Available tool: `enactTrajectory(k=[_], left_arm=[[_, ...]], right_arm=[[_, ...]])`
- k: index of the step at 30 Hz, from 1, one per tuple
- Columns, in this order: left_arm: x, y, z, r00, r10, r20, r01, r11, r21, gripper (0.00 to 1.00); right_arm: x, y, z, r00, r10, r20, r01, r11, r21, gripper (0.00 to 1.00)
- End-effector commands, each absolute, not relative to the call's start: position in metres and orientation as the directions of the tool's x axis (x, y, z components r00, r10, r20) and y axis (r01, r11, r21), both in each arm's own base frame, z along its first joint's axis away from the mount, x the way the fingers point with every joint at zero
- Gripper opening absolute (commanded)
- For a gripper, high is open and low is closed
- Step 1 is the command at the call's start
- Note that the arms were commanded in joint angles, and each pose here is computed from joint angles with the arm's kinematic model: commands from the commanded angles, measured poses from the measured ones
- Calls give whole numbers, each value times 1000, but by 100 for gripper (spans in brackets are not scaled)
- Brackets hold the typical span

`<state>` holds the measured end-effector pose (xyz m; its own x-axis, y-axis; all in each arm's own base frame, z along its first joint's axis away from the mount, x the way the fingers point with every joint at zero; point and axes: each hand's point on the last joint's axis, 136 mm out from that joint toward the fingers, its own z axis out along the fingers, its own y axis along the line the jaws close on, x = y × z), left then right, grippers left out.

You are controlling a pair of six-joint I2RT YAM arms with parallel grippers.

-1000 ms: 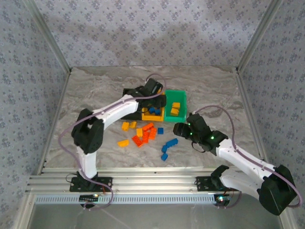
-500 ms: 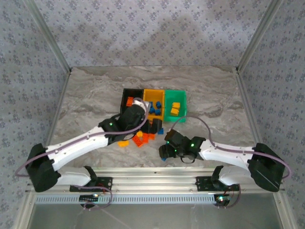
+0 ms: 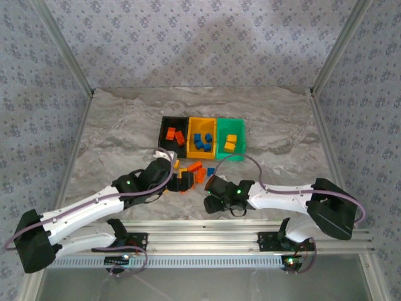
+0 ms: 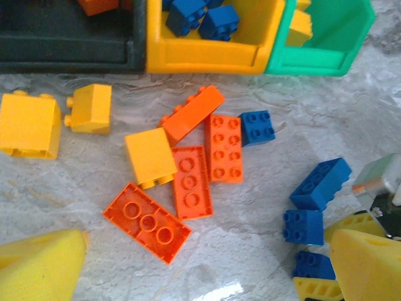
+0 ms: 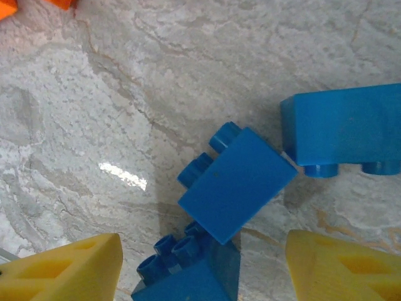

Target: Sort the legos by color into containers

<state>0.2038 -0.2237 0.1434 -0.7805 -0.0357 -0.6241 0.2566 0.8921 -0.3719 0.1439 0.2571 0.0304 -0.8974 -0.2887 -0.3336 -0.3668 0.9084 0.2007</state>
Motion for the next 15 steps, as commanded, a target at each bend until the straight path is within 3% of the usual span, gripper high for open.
enactTrajectory(k=[1,9,15], left_arm=[[201,-212,142,-777,-59,-627,222,906,-360,100],[201,-204,138,-773,-64,-631,206,916,-345,100],[201,-198,135,-775,-62,-629,190,927,-325,100]], right_arm=[[144,258,32,-886,-323,-333,-390,908,156,68],[140,263,30,-881,-350,-319,-415,895,162,46],[136,264,44,-876,-344,-337,-424,883,200,36]])
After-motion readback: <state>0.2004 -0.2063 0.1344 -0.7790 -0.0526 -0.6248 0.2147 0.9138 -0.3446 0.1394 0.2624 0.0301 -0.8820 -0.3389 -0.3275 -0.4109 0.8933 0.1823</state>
